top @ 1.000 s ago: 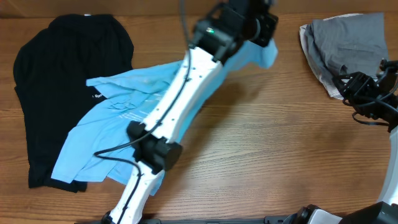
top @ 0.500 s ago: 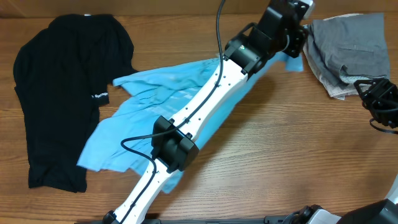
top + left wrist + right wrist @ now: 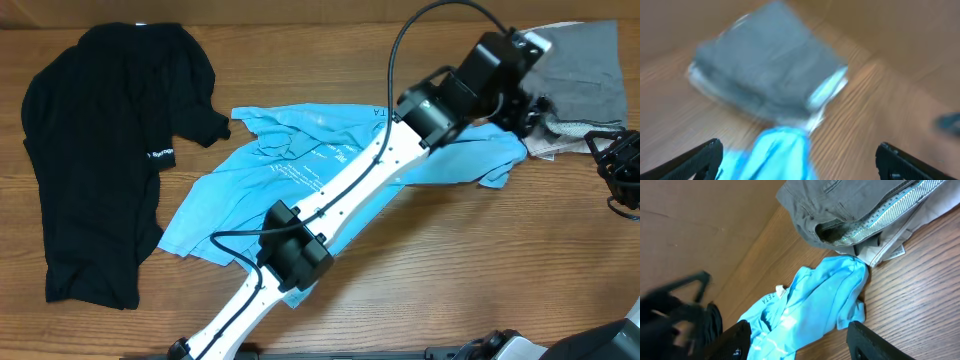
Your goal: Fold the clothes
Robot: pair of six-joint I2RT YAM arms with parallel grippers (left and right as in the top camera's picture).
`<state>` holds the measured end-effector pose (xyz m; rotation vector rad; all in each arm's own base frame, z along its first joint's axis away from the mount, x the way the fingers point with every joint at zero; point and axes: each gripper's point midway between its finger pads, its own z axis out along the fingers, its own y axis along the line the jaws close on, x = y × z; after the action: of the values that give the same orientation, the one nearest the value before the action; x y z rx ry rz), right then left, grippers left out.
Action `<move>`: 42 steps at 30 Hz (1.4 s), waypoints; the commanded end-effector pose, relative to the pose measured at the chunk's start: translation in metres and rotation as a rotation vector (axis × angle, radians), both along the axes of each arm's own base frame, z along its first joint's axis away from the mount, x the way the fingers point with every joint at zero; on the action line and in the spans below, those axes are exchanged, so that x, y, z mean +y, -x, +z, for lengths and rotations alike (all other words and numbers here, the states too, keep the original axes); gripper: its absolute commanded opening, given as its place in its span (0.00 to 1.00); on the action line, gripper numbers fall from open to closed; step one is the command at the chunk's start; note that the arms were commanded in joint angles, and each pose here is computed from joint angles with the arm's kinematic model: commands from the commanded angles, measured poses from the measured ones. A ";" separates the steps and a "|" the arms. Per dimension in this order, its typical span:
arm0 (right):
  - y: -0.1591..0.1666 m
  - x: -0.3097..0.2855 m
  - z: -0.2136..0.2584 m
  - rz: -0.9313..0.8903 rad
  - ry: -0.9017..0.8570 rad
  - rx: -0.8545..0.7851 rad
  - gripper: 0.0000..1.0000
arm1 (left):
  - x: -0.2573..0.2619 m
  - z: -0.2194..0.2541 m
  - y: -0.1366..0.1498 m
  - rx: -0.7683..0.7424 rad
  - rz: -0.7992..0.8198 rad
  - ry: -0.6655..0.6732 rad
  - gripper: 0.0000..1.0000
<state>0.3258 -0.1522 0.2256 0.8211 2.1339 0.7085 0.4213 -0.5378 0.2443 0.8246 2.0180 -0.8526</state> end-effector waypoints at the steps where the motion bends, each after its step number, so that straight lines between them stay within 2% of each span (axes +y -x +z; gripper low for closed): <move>1: -0.003 0.008 0.017 0.038 0.029 -0.047 0.66 | 0.081 0.046 -0.030 -0.117 0.077 -0.140 1.00; 5: -0.012 0.025 0.018 0.105 0.049 -0.059 0.66 | 0.154 0.027 -0.047 -0.102 0.151 -0.372 1.00; 8: -0.019 0.037 0.017 0.138 0.073 -0.055 0.66 | 0.195 -0.001 -0.055 -0.034 0.169 -0.501 1.00; 10: -0.023 0.045 0.014 0.156 0.092 -0.038 0.66 | 0.212 -0.020 -0.059 0.025 0.180 -0.542 0.93; 12: -0.026 0.052 0.011 0.172 0.106 -0.027 0.66 | 0.221 -0.043 -0.063 0.086 0.179 -0.563 0.79; 14: -0.028 0.060 0.010 0.188 0.117 -0.017 0.66 | 0.219 -0.069 -0.064 0.138 0.172 -0.586 0.73; 20: -0.031 0.067 0.008 0.205 0.128 -0.008 0.66 | 0.223 -0.127 -0.053 0.290 0.179 -0.659 0.68; 26: -0.031 0.067 0.008 0.204 0.129 -0.008 0.66 | 0.220 -0.177 -0.045 0.368 0.145 -0.720 0.63; 36: -0.031 0.063 0.006 0.192 0.145 0.000 0.66 | 0.211 -0.217 -0.043 0.414 0.114 -0.722 0.61; 42: -0.031 0.063 0.007 0.190 0.149 -0.001 0.65 | 0.207 -0.232 -0.042 0.418 0.105 -0.730 0.55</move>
<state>0.3540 -0.0879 0.2162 0.5858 2.2865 0.6718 0.4715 -0.3217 0.0265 0.9496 2.7576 -0.1886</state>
